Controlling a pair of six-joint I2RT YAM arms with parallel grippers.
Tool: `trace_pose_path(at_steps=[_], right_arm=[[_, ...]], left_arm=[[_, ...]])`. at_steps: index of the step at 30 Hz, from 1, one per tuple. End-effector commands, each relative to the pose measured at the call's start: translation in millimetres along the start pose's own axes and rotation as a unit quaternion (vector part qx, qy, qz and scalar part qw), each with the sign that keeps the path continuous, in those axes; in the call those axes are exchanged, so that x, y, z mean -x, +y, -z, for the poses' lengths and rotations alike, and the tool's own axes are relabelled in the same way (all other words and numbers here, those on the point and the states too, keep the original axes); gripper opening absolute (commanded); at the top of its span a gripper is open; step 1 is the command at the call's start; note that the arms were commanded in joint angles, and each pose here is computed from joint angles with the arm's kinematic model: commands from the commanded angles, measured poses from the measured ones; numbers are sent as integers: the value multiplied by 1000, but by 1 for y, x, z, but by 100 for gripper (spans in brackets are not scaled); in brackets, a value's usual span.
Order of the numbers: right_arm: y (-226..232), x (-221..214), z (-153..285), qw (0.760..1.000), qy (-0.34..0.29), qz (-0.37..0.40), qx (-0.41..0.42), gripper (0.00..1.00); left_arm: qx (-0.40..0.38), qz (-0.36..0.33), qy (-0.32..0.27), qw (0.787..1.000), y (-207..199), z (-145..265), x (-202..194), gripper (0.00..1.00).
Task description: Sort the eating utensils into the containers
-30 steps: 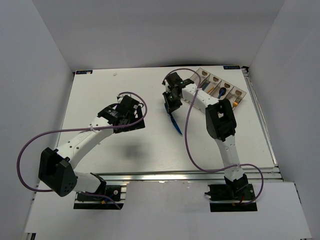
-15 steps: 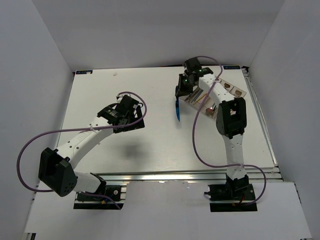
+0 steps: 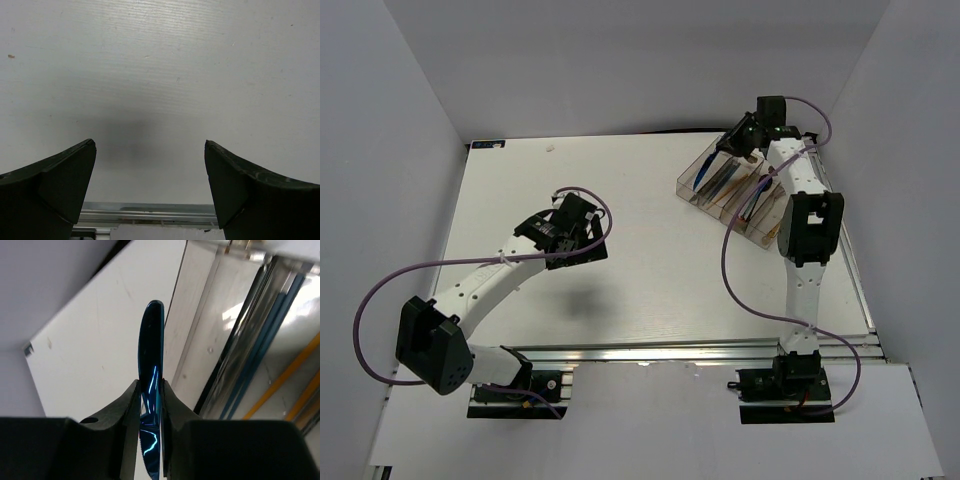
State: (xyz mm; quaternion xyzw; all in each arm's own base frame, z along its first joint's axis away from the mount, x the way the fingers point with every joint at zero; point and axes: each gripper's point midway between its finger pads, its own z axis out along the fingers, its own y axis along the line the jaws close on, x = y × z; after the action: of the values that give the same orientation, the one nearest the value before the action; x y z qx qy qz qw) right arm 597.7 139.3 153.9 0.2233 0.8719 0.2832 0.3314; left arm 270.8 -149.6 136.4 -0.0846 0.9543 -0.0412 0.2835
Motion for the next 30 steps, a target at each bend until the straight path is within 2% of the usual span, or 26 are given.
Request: trace_pose_path(at_steps=[1,11,18,19,20,22,24,26,28,29,30], right_arm=[[27,32,-9,997,-36,-37,64,0],[22,59,-30,990,-78,-58,98,0],[3,45,-32,995,-68,-34,70,0],[-1,42,-33,995,-65,-32,66,3],[-1,41,-31,996,-64,-30,62,11],[-1,41,-27,996,-65,-23,60,17],[0,41,-22,996,-65,-21,61,36],[0,39,-18,996,-62,-17,60,64],[-1,39,-15,996,-61,-16,57,73],[-1,41,-13,996,-64,-12,55,81],[4,44,-7,996,-69,-8,56,82]], left_arm=[[-6,13,-10,1000,4,7,1,98],[-20,20,13,1000,-6,-3,-5,98],[-18,14,10,1000,-9,-5,2,98],[-18,14,10,1000,-9,-5,3,98],[-18,14,10,1000,-9,-5,4,98],[-19,14,8,1000,-10,-6,7,98],[-18,14,6,1000,-11,-5,12,98],[-16,10,0,1000,-11,-4,18,98],[-13,9,-9,1000,-12,0,25,98],[-10,8,-12,1000,-10,0,28,98],[-9,6,-13,1000,-9,1,30,98]])
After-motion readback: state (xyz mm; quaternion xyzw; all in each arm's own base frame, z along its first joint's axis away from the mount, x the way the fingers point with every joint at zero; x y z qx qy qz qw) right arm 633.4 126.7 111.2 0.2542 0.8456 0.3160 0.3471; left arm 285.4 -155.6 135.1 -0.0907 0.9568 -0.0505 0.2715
